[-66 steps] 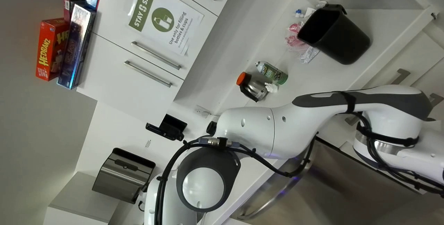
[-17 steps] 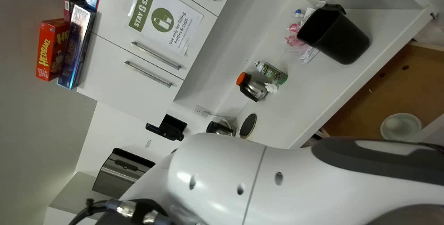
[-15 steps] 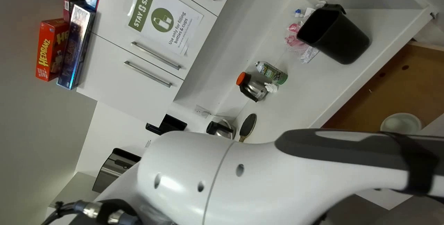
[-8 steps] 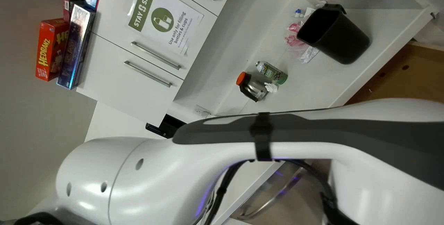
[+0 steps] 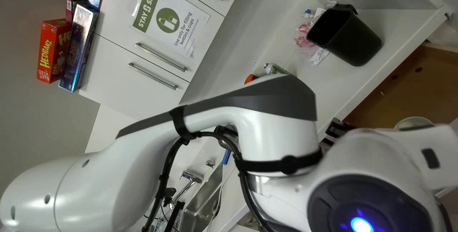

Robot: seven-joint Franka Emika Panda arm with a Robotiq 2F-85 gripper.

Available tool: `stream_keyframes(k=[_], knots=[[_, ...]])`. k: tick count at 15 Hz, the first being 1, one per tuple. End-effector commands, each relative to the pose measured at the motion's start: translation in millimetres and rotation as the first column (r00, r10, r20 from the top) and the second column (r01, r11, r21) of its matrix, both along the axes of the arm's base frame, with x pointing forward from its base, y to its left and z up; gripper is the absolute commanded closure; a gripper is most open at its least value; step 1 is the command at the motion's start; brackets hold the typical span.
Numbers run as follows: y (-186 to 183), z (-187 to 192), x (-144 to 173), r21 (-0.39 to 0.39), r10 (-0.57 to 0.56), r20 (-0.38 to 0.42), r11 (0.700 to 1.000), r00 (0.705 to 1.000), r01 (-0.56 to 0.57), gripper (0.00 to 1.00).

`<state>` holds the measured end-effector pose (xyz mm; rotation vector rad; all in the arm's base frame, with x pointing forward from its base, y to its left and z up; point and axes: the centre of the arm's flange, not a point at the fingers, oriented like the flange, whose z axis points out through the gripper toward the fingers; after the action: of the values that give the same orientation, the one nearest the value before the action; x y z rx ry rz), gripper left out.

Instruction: Open the topmost drawer, remove the white object from the drawer and place it on the counter, close the open drawer

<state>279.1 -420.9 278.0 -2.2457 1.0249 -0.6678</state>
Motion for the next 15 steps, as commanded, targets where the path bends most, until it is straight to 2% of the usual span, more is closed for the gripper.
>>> stream_keyframes(k=[1,5,8,15], knots=[[40,26,31,-0.061,0.085,-0.088,0.994,0.992,-0.091,0.00],[66,24,70,-0.182,0.152,-0.206,0.965,0.967,-0.191,0.00],[74,2,94,-0.258,0.189,-0.276,0.930,0.943,-0.262,0.00],[68,-71,128,-0.338,0.258,-0.324,0.867,0.910,-0.366,0.00]])
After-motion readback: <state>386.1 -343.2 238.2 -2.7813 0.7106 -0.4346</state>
